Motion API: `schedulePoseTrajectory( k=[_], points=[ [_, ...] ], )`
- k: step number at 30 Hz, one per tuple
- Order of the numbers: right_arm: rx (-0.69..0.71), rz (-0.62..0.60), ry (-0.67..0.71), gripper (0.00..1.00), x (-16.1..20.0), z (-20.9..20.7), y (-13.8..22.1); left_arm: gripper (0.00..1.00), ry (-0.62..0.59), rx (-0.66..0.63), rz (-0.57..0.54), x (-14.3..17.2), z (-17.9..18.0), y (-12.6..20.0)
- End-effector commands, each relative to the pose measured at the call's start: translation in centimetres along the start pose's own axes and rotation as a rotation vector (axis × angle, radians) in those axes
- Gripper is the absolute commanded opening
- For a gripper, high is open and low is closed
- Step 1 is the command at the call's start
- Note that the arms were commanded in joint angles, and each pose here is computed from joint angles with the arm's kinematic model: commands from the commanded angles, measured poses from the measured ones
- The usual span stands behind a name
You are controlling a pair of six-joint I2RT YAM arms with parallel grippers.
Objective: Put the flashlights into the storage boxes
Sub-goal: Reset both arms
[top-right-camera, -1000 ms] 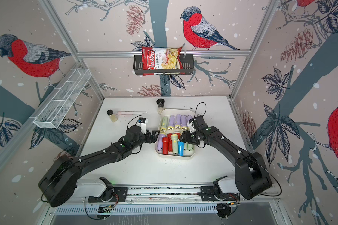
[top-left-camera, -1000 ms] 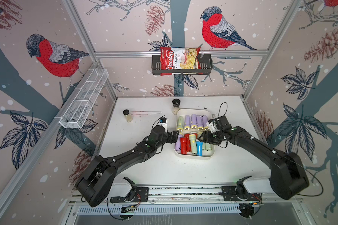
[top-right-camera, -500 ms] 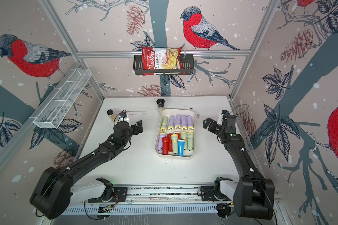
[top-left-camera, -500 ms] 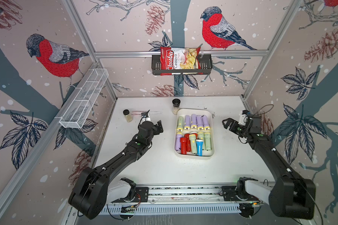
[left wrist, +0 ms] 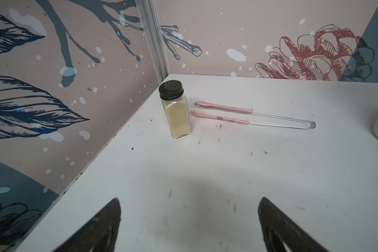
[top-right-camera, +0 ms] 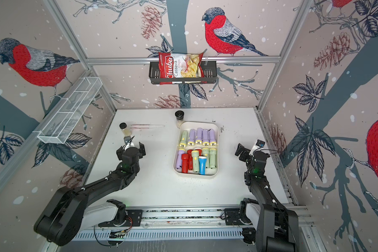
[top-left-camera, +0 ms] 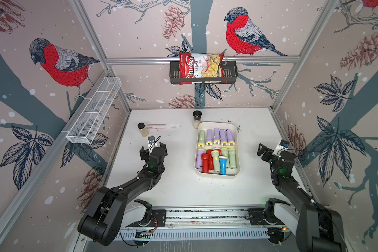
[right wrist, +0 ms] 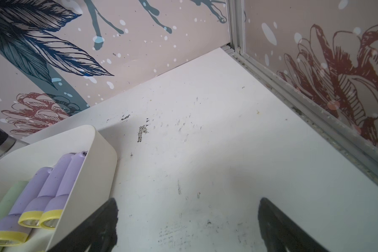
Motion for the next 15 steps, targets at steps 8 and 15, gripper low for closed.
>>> schedulePoseTrajectory(
  k=[8, 15],
  points=[
    [-0.002, -0.254, 0.151, 1.00, -1.8, 0.5, -0.3, 0.97, 0.024, 0.062, -0.182, -1.2, 0.3, -2.2],
    [-0.047, -0.222, 0.171, 1.00, -0.7, 1.5, -3.2, 0.96, 0.136, 0.099, -0.237, 0.9, 3.5, -3.0]
  ],
)
Point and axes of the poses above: each gripper's point midway between its finger pads, its own y axis back along the fingers, its own z axis along the line the jaws close on, x = y × z, the point moved 8 cm from there along y, back along the fingers, and after that the axes turned 2 degrees about y, right-handed, at the moved point
